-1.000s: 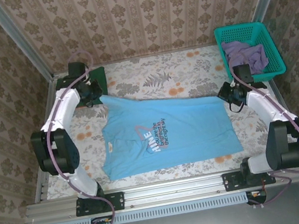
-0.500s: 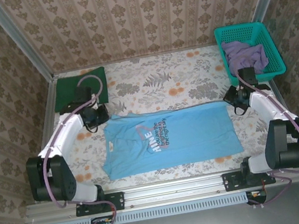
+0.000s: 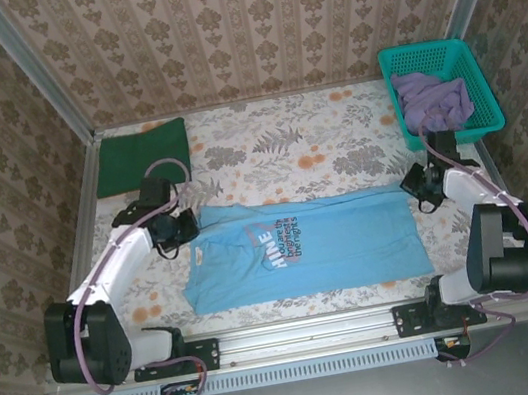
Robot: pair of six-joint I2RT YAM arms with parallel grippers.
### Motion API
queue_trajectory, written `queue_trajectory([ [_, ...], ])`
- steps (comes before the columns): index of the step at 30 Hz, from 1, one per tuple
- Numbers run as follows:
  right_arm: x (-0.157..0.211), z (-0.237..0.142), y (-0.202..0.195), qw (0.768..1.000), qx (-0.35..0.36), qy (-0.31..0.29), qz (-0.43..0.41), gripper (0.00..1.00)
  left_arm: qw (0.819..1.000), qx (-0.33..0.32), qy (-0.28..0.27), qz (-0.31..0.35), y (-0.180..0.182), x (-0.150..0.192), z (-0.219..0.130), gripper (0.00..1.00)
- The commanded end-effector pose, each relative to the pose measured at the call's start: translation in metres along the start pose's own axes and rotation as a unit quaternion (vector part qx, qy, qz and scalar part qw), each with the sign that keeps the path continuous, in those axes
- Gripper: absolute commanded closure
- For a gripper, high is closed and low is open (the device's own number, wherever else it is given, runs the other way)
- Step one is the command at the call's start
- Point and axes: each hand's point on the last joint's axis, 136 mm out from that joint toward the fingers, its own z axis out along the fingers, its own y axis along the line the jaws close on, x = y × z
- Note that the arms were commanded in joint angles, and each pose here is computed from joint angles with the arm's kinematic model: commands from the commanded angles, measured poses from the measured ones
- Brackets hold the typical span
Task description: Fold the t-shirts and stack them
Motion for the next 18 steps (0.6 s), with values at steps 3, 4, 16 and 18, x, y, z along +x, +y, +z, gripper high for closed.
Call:
queue_trajectory([
  [3,0.014,0.0,-0.012,1.0,0.004,0.005,0.011,0.95,0.998,-0.055,-0.007,-0.036,0.027,0.013,-0.001,1.0],
  [4,0.018,0.001,-0.015,1.0,0.006,0.007,0.016,0.94,0.997,-0.065,-0.013,-0.048,0.033,0.015,-0.003,1.0],
  [16,0.015,-0.019,-0.032,0.991,-0.005,-0.02,0.131,0.61,0.984,-0.074,-0.109,-0.118,0.038,-0.036,-0.05,0.57],
  [18,0.013,-0.021,-0.013,0.992,-0.036,-0.025,0.121,0.62,0.992,-0.034,-0.096,-0.08,0.013,-0.049,-0.044,0.52],
])
